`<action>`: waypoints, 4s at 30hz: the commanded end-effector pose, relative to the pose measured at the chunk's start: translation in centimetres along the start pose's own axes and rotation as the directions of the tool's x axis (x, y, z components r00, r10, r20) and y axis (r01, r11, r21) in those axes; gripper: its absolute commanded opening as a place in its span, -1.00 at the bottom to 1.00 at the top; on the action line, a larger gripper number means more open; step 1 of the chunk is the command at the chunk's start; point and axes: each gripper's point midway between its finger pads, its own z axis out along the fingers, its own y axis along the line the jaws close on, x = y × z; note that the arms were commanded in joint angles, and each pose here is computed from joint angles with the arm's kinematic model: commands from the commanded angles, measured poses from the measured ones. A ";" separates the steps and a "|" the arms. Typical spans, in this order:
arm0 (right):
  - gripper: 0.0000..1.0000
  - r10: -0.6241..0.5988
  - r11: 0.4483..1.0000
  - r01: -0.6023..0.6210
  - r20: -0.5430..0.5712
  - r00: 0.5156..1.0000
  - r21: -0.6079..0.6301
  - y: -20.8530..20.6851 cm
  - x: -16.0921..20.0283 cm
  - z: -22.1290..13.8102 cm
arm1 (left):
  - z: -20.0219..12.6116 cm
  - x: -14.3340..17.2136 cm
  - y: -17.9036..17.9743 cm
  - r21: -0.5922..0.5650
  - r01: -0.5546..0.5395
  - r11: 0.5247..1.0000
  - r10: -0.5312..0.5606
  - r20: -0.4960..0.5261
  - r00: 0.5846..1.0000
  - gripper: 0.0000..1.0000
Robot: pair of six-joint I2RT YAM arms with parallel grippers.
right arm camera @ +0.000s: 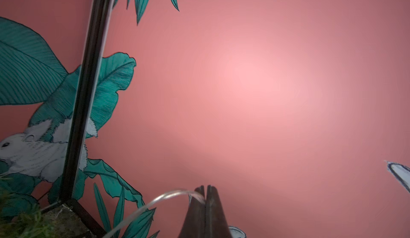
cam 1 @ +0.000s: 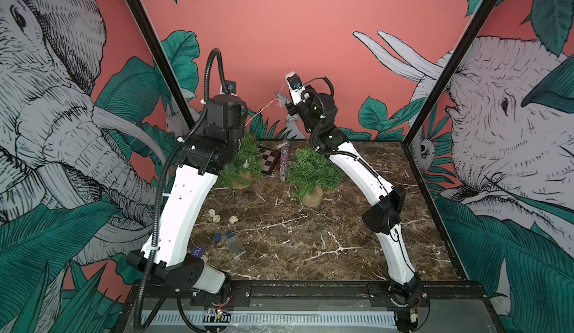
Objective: Wrap string light around the christmas tree
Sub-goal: Wrap the light string around the Christmas tree.
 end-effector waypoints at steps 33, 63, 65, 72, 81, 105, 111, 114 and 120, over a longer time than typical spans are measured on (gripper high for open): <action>-1.00 0.120 0.986 -0.108 -0.088 0.989 0.127 -8.9 -1.2 -6.6 | 1.7 -4.0 -13.9 0.425 -0.138 0.895 0.097 0.116 0.988 -1.00; -0.79 0.399 0.830 -0.474 -0.281 0.873 -0.293 -6.1 12.4 -8.1 | 5.8 -9.0 -35.3 0.816 -0.283 0.504 -0.326 0.484 0.812 -1.00; -0.70 0.416 0.812 -0.491 -0.277 0.866 -0.315 -5.7 12.6 -7.8 | 5.1 -9.1 -35.6 0.833 -0.289 0.473 -0.347 0.477 0.808 -1.00; -0.14 0.433 0.795 -0.505 -0.268 0.861 -0.337 -4.9 13.9 -7.7 | 3.6 -9.3 -35.7 0.836 -0.331 0.437 -0.335 0.493 0.803 -1.00; 0.45 0.452 0.837 -0.501 -0.239 0.859 -0.221 -6.6 15.8 -6.3 | -0.4 -9.1 -37.2 0.830 -0.415 0.372 -0.302 0.531 0.792 -1.00; -1.00 0.483 0.876 -0.483 -0.035 0.875 0.010 -14.3 10.2 -6.3 | 5.1 -5.2 -22.6 0.601 -0.133 0.788 -0.022 0.243 0.970 0.18; -1.00 0.498 0.866 -0.499 -0.057 0.865 -0.015 -13.1 10.0 -6.1 | 3.3 2.4 -18.2 0.554 0.082 0.829 -0.102 0.005 0.995 0.02; -1.00 0.487 0.871 -0.490 -0.073 0.870 -0.030 -11.9 10.0 -6.0 | 0.9 9.4 -18.2 0.528 0.225 0.819 -0.162 -0.163 0.973 -0.15; -1.00 0.467 0.879 -0.474 -0.098 0.879 -0.062 -10.7 9.6 -5.7 | -5.2 21.8 -23.9 0.553 0.424 0.718 -0.226 -0.392 0.892 -0.13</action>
